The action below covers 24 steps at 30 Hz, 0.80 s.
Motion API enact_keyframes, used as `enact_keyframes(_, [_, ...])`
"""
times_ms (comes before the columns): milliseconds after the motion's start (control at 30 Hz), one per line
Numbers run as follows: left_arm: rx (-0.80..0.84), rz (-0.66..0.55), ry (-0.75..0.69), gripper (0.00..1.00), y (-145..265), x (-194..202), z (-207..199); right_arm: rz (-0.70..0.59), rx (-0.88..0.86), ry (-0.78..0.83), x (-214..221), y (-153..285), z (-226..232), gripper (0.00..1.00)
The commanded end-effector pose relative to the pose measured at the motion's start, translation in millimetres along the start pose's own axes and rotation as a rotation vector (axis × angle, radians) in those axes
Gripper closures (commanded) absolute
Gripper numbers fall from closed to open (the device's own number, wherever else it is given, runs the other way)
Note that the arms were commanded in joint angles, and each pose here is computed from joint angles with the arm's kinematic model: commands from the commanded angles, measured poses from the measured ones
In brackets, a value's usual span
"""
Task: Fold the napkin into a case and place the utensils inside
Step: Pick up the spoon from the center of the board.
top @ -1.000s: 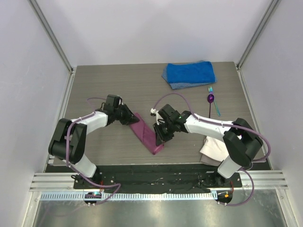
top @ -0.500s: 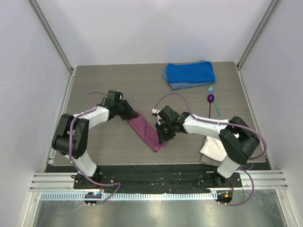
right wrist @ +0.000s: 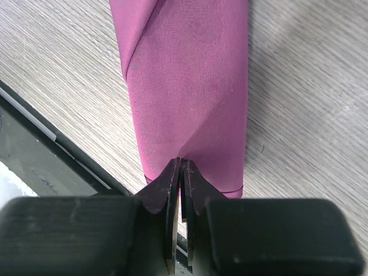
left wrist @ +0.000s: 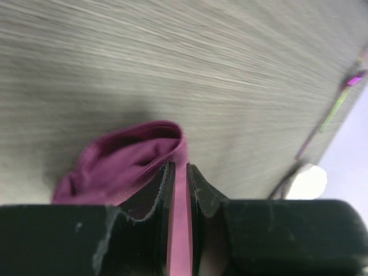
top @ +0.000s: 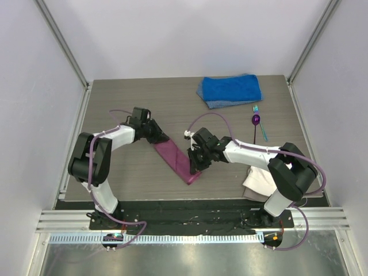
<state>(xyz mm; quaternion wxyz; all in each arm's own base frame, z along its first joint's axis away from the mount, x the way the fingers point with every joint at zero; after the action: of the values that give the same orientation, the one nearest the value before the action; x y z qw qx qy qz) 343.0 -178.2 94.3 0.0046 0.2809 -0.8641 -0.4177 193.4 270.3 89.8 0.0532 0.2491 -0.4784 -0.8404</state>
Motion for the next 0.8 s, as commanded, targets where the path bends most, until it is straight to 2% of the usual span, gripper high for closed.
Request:
enact_keyframes(0, [-0.031, 0.010, -0.019, 0.83, -18, -9, 11, -0.037, -0.035, -0.007, 0, 0, 2, 0.87])
enact_keyframes(133, [-0.062, 0.004, -0.018, 0.83, -27, -15, 17, -0.028, 0.028, -0.010, 7, -10, -12, 0.87])
enact_keyframes(300, [-0.040, -0.024, -0.037, 0.81, -14, -19, 8, -0.029, 0.046, -0.008, 5, -13, -13, 0.88])
enact_keyframes(433, [-0.004, -0.054, -0.063, 0.68, 11, -19, -6, -0.115, 0.059, -0.037, -17, 6, -6, 0.84])
enact_keyframes(567, [0.073, -0.115, -0.094, 0.55, 58, -18, -33, -0.268, 0.088, -0.083, -53, 44, -7, 0.72])
enact_keyframes(633, [0.112, -0.131, -0.105, 0.44, 77, -12, -43, -0.325, 0.121, -0.110, -63, 67, -13, 0.59])
enact_keyframes(667, [0.162, -0.170, -0.129, 0.41, 99, -10, -56, -0.370, 0.149, -0.150, -75, 80, -24, 0.54])
enact_keyframes(700, [0.180, -0.175, -0.142, 0.39, 109, -7, -61, -0.416, 0.200, -0.182, -81, 93, -36, 0.44])
enact_keyframes(767, [0.221, -0.157, -0.171, 0.38, 129, 5, -69, -0.480, 0.325, -0.296, -91, 118, -72, 0.36])
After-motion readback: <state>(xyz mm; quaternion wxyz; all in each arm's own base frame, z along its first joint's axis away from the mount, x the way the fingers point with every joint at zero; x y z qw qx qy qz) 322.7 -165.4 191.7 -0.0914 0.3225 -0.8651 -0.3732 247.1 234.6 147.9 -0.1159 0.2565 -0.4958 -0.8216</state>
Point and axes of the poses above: each gripper's point midway between its finger pads, its own y axis back along the fingers, its own z axis along the line the jaws close on, x = y × z, the point moved 5 cm from there along y, back along the fingers, and after that the axes turned 3 degrees about -y, right-handed, at the moved point
